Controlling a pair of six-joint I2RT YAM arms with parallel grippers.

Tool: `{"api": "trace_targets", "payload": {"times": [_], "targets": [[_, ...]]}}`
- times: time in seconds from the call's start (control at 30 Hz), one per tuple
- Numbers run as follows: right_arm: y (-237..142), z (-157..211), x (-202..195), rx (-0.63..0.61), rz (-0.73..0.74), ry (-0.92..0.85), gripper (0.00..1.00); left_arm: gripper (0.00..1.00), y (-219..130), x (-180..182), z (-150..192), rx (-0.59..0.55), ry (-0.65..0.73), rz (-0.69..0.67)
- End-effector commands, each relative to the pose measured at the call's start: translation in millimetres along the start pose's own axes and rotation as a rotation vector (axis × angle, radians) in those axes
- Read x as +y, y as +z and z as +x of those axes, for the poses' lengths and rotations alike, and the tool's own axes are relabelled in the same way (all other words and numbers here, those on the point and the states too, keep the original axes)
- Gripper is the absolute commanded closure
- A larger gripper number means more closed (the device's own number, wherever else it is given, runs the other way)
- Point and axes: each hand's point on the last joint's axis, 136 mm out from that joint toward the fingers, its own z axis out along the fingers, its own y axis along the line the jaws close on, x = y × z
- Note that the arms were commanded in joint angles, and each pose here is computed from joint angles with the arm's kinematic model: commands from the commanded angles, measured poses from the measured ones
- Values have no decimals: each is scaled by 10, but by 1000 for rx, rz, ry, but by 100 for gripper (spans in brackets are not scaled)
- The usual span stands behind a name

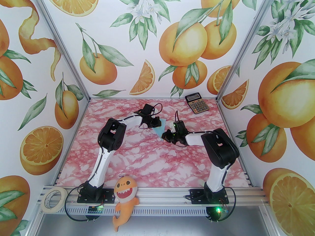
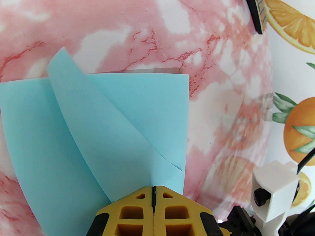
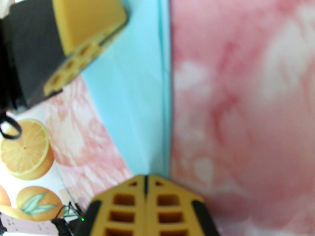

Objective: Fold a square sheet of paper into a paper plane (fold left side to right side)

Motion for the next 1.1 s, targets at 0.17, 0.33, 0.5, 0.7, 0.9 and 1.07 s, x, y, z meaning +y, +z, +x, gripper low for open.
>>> {"api": "trace_targets", "payload": {"times": [0.17, 0.33, 0.5, 0.7, 0.9, 1.07], "targets": [[-111, 527, -293, 125, 58, 89, 96, 98, 85, 336, 53, -7, -32, -93], [-196, 621, -296, 135, 60, 85, 97, 98, 81, 318, 59, -7, -31, -83], [-294, 526, -179, 113, 45, 57, 97, 98, 69, 280, 62, -7, -28, -71], [-353, 250, 106, 73, -6, 16, 96, 97, 42, 228, 53, -11, -18, -59], [-225, -223, 524, 3, -81, 0, 96, 96, -14, 100, 37, -25, -1, -33], [-30, -404, 527, 0, -60, 8, 96, 96, -37, 50, 29, -30, 0, -21]]}}
